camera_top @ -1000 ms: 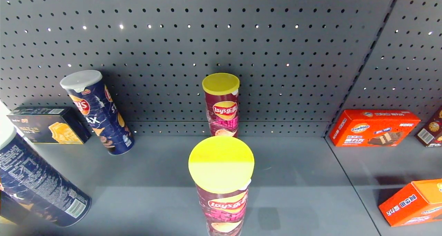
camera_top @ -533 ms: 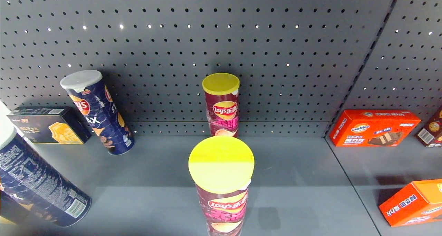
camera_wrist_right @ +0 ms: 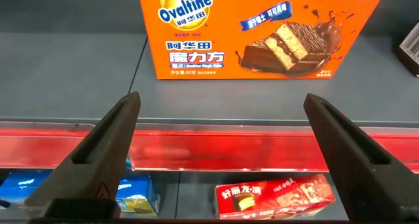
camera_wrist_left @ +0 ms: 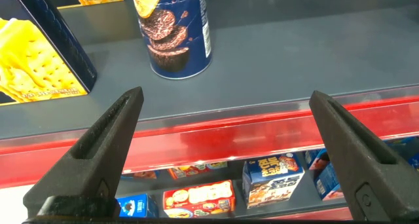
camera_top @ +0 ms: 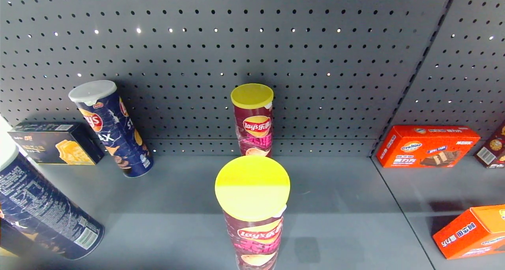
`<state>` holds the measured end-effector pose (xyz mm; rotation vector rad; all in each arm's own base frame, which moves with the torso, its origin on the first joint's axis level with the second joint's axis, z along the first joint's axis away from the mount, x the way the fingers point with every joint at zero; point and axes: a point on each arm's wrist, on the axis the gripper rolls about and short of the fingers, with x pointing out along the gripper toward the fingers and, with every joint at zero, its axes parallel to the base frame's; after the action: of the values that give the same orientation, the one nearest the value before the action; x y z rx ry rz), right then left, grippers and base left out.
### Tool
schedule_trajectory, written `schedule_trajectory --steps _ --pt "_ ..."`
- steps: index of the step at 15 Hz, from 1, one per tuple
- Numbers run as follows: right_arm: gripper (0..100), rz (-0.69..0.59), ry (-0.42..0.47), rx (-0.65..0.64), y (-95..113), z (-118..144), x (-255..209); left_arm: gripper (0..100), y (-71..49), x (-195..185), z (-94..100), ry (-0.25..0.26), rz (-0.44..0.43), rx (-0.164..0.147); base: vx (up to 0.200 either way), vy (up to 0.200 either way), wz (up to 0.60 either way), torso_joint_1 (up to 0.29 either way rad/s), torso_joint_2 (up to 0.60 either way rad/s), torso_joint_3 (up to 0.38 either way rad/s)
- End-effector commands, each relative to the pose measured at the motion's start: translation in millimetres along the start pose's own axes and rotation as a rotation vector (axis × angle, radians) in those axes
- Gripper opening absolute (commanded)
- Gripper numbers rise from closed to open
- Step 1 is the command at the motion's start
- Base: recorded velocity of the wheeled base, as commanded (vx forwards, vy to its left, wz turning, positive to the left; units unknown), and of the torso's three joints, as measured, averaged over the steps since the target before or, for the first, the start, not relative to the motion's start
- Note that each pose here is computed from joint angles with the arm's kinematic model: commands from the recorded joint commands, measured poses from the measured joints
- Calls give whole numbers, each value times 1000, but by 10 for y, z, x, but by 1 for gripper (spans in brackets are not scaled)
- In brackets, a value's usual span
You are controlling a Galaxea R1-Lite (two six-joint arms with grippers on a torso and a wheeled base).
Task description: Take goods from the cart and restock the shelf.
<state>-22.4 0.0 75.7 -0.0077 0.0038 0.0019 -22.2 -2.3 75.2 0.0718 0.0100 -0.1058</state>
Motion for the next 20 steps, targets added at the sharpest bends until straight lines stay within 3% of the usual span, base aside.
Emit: schedule_trajectory --steps 1,18,20 --pt "100 1 -1 0 0 0 0 100 0 1 0 1 -1 1 0 200 0 -2 -2 2" --pt "100 1 -1 0 0 0 0 100 0 1 0 1 -1 2 -24 12 0 0 0 1" --pt "100 1 -1 0 0 0 0 100 1 1 0 2 2 -2 0 200 0 7 2 5"
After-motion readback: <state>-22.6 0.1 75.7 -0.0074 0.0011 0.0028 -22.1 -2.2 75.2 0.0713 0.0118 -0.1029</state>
